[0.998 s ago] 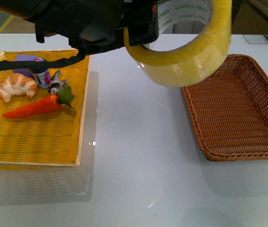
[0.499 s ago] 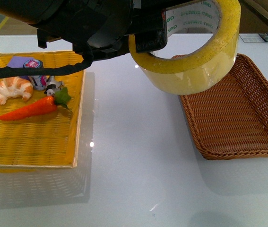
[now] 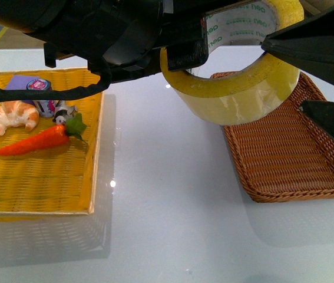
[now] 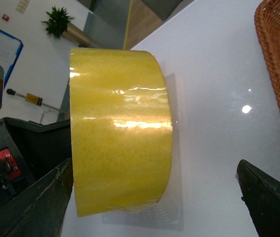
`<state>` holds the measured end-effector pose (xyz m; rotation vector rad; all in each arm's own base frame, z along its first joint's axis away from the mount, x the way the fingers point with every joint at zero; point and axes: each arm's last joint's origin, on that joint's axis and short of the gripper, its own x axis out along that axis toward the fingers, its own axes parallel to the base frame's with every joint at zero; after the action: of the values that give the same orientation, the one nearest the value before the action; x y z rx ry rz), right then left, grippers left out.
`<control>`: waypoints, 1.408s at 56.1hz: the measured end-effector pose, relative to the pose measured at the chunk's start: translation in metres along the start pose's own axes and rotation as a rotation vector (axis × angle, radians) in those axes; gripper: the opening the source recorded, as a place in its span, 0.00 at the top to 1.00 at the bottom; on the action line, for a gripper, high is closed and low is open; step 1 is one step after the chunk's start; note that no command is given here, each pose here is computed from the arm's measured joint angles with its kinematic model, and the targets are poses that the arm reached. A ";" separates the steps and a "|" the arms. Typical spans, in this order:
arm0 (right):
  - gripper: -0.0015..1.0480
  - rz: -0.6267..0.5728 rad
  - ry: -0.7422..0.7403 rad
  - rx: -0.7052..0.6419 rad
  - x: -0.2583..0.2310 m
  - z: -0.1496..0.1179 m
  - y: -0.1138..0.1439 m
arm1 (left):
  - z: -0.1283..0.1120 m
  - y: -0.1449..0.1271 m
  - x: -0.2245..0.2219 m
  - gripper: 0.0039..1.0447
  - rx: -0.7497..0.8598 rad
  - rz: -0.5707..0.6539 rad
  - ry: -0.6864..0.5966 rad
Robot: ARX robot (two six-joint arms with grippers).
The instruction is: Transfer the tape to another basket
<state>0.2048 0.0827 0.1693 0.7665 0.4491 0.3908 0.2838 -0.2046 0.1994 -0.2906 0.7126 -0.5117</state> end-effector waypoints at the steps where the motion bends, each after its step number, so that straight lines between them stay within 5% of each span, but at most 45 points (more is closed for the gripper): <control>1: 0.09 0.004 -0.001 0.002 0.002 0.000 0.000 | 0.000 0.000 0.000 0.85 -0.001 -0.003 0.002; 13: 0.09 0.056 -0.035 0.029 0.015 0.009 0.008 | 0.000 -0.001 0.000 0.85 -0.013 -0.036 0.018; 30: 0.52 0.055 -0.029 0.046 0.020 0.006 0.010 | 0.001 -0.001 -0.001 0.85 -0.021 -0.049 0.021; 37: 0.56 0.061 -0.030 0.050 0.020 0.006 0.010 | 0.001 -0.001 -0.001 0.85 -0.023 -0.051 0.020; 54: 0.56 0.013 -0.034 0.075 0.015 0.005 0.001 | 0.013 -0.006 -0.020 0.40 -0.007 -0.102 -0.071; 63: 0.56 -0.005 -0.069 0.091 0.006 0.012 -0.005 | 0.017 0.010 -0.033 0.07 -0.003 -0.061 -0.151; 69: 0.56 -0.030 -0.083 0.105 -0.002 0.017 -0.015 | 0.026 0.025 -0.051 0.09 -0.005 -0.031 -0.264; 75: 0.56 -0.040 -0.094 0.116 -0.006 0.022 -0.023 | 0.018 0.044 -0.075 0.26 0.121 0.273 -0.621; 79: 0.56 -0.048 -0.100 0.123 -0.007 0.026 -0.029 | 0.008 0.062 -0.099 0.36 0.177 0.400 -0.703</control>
<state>0.2174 0.0450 0.1667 0.8892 0.3998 0.2809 0.2475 -0.0986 0.2330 -0.1374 0.0300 -0.0674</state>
